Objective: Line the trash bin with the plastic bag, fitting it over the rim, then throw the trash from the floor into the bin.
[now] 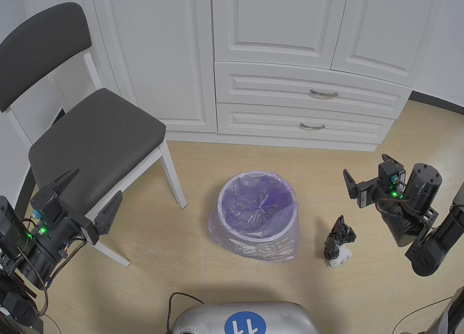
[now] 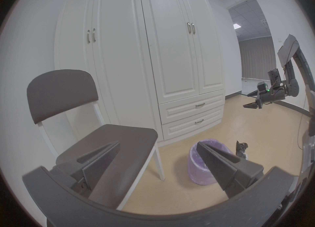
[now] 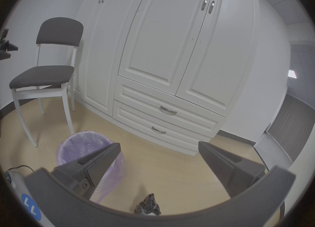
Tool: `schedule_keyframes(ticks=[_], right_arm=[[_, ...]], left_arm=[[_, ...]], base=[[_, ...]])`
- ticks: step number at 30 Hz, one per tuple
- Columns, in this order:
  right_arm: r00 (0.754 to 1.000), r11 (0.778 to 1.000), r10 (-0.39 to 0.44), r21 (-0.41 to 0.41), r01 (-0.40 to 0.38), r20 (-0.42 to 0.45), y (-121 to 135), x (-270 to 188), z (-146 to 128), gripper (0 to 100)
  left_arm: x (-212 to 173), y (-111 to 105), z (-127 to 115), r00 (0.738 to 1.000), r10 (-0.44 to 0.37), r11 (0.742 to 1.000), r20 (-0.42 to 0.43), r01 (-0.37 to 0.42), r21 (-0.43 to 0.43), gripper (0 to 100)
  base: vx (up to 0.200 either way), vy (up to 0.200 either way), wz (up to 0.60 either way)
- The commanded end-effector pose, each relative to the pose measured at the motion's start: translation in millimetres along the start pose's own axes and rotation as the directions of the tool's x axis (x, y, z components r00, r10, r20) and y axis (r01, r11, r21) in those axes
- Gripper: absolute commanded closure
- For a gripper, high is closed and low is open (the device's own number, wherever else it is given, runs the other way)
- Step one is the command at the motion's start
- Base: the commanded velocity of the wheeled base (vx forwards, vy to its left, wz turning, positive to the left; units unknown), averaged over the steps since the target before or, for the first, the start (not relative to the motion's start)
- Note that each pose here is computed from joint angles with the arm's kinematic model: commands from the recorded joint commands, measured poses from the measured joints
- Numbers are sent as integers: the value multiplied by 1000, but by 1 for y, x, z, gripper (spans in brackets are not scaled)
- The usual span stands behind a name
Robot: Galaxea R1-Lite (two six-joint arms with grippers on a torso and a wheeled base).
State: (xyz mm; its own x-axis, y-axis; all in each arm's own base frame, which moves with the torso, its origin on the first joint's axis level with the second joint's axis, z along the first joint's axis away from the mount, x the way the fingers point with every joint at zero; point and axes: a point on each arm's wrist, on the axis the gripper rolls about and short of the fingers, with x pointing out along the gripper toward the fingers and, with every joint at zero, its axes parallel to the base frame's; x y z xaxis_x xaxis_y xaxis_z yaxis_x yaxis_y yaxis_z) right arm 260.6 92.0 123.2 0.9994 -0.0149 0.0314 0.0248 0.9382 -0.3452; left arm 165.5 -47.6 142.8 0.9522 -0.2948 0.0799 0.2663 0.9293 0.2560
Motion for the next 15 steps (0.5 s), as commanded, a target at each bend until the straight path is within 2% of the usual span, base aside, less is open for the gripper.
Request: schedule_keyframes(ticks=[1, 3, 4, 6, 9, 11, 13, 14, 15], right_arm=[[999, 999, -33, 22, 33, -10, -29, 2, 8, 0], [999, 997, -31, 73, 34, -37, -34, 6, 11, 0], [999, 997, -31, 73, 34, -37, -34, 6, 11, 0], [997, 986, 5, 169, 8, -72, -41, 9, 23, 0], [993, 972, 54, 233, -29, -101, -48, 4, 34, 0], [986, 951, 102, 304, -57, -133, -56, -6, 50, 0], [977, 937, 142, 341, -81, -158, -64, -21, 65, 0], [976, 937, 144, 341, -82, -161, -64, -23, 66, 0], [969, 931, 185, 344, -120, -164, -72, -44, 78, 0]], left_arm=[[-2, 7, 6, 999, 38, 999, 34, -38, 2, 0], [-2, 7, 7, 999, 42, 999, 35, -42, 2, 0], [-2, 7, 7, 999, 42, 999, 35, -42, 2, 0], [-2, 8, 7, 998, 45, 999, 37, -46, 2, 0], [-3, 9, 9, 998, 51, 999, 47, -51, 3, 0], [-6, 9, 11, 997, 54, 999, 57, -54, 4, 0], [-7, 9, 12, 996, 56, 998, 64, -56, 4, 0], [-7, 9, 12, 996, 56, 998, 64, -56, 4, 0], [-8, 9, 12, 996, 56, 998, 66, -56, 3, 0]], base=[[0, 0, 0], [0, 0, 0], [0, 0, 0], [0, 0, 0], [0, 0, 0], [0, 0, 0], [0, 0, 0], [0, 0, 0], [0, 0, 0]])
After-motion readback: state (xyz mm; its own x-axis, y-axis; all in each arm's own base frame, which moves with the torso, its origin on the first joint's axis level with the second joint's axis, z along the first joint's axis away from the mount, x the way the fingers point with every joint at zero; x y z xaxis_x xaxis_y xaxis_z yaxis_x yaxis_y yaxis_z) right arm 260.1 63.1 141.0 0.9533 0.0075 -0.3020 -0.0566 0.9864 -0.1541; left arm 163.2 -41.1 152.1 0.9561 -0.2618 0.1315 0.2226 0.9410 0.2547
